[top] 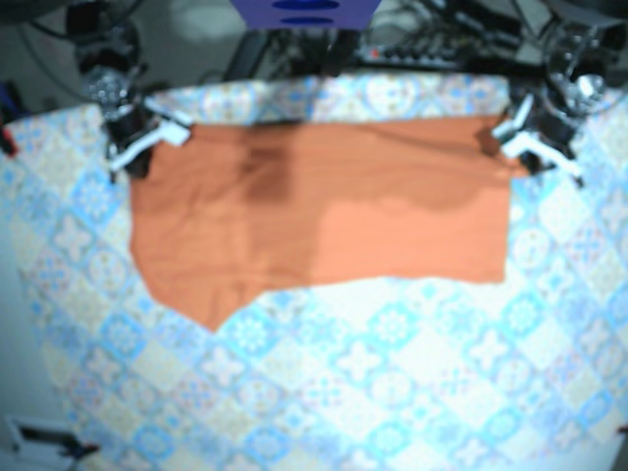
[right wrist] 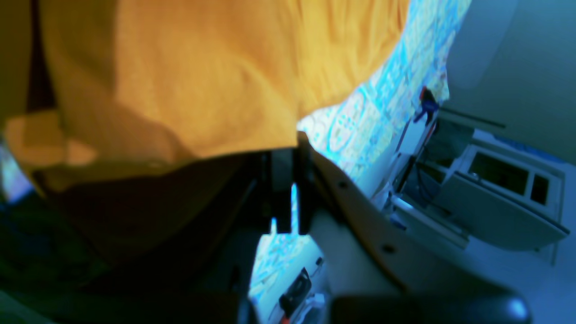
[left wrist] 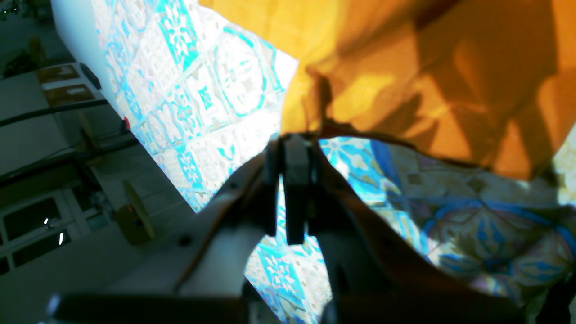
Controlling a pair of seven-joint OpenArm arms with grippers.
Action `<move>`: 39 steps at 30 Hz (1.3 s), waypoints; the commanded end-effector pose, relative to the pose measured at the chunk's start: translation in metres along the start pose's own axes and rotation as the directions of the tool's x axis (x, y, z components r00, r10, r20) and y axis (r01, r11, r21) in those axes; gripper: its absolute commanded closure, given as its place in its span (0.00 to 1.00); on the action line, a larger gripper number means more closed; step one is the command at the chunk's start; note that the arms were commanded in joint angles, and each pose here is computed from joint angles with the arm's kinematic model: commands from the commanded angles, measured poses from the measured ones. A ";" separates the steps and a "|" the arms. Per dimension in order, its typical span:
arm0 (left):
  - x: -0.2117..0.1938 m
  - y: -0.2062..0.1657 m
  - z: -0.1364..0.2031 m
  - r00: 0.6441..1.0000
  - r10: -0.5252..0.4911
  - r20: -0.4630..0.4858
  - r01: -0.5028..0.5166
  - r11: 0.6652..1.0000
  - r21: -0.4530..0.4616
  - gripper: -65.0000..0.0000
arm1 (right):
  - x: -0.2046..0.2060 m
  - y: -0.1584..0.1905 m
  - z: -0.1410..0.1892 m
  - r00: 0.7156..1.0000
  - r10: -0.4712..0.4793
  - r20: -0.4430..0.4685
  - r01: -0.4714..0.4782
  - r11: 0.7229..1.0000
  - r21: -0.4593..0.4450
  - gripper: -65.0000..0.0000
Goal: Fold the T-shirt properly
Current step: 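Lower the held shoulder edge back onto the table with both grippers, then release and reposition both grippers along the shoulder edge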
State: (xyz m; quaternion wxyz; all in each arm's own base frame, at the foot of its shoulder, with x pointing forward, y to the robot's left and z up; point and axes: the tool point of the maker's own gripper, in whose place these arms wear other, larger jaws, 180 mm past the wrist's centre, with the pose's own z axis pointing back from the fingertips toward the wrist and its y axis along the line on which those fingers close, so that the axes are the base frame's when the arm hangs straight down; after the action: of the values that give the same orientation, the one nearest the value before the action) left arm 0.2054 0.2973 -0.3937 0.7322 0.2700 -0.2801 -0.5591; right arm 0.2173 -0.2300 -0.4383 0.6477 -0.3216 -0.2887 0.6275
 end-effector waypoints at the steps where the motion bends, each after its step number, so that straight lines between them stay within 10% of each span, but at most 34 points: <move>1: -0.001 0.011 0.001 1.000 -0.014 0.000 0.014 0.999 0.031 1.00 | -0.003 -0.013 0.001 1.000 0.006 -0.002 -0.006 0.999 -0.041 1.00; 35: -0.018 -0.006 -0.005 0.999 0.002 -0.048 -0.002 1.000 -0.003 1.00 | -0.005 -0.027 -0.016 1.000 0.005 -0.008 -0.006 0.998 -0.063 1.00; 39: -0.018 -0.005 -0.005 0.999 0.003 -0.047 -0.003 1.000 0.000 0.82 | 0.008 -0.022 -0.017 1.000 0.015 0.025 -0.014 0.999 -0.052 0.91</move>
State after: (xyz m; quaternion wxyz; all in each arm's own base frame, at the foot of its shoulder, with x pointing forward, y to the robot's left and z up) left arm 0.1933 0.3088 -0.4124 0.7490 0.2666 -0.2549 -0.5504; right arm 0.2365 -0.2207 -0.4417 0.6408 -0.3193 -0.2990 0.6309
